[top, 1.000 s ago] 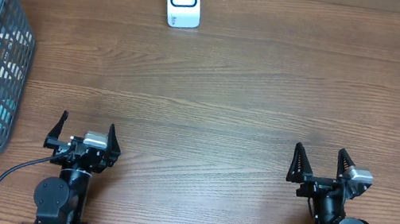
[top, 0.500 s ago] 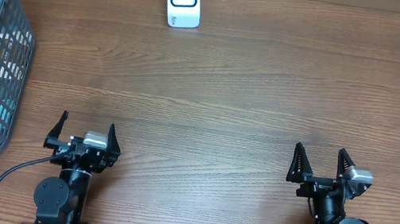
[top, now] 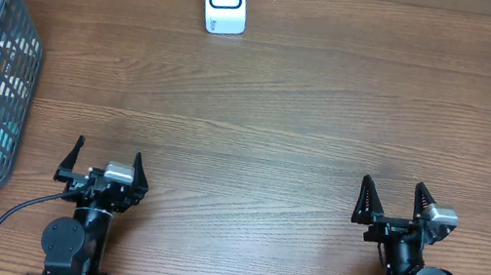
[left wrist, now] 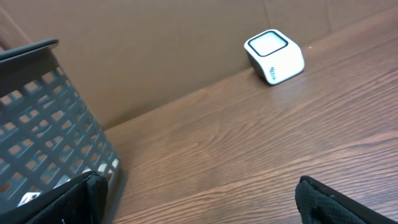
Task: Scan the item barcode
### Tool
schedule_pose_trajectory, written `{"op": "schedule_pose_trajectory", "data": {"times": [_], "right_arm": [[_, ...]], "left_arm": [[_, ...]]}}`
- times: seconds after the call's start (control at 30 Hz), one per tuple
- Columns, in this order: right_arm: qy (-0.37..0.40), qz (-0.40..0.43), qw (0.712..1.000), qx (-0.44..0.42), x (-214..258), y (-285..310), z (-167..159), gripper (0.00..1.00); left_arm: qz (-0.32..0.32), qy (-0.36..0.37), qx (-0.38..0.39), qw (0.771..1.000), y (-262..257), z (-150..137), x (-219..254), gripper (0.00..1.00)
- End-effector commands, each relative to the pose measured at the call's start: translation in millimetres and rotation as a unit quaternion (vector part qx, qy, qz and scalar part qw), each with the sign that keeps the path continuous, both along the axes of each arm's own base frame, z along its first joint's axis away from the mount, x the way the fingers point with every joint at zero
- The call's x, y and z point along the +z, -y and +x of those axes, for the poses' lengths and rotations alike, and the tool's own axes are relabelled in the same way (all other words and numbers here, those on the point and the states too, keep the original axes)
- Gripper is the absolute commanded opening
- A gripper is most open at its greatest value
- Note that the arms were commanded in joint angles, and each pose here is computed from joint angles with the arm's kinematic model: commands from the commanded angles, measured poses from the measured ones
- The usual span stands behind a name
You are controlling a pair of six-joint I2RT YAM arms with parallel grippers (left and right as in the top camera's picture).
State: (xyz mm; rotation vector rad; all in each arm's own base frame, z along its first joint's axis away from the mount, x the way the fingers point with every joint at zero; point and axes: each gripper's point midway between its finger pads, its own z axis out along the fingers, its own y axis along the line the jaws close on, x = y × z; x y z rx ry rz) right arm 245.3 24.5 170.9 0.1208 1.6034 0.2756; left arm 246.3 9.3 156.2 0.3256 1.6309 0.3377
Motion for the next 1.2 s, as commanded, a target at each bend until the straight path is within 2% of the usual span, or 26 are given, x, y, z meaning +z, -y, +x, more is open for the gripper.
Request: {"op": "schedule_pose_trajectory", "data": {"times": [0.0,0.1,0.33,0.5,0.73,1.0,1.17], "right_arm": [[0.004,-0.004,1.000,0.001,-1,0,0,1.00],[0.004,-0.004,1.000,0.001,-1,0,0,1.00],[0.004,-0.004,1.000,0.001,-1,0,0,1.00],[0.004,-0.004,1.000,0.001,-1,0,0,1.00],[0.004,-0.004,1.000,0.001,-1,0,0,1.00],[0.004,-0.004,1.000,0.001,-1,0,0,1.00],[0.004,-0.004,1.000,0.001,-1,0,0,1.00]], "left_arm": [[-0.011,0.008,-0.024,1.000,8,0,2,1.00],[-0.046,0.008,-0.023,0.999,9,-1,7,1.00],[-0.052,-0.008,-0.027,0.998,11,-9,31,1.00],[-0.062,-0.048,-0.050,0.996,20,-8,54,1.00],[-0.089,-0.140,-0.089,0.982,34,13,91,1.00],[-0.154,-0.265,-0.090,0.948,41,38,143,1.00],[-0.197,-0.362,-0.135,0.901,63,39,158,1.00]]}}
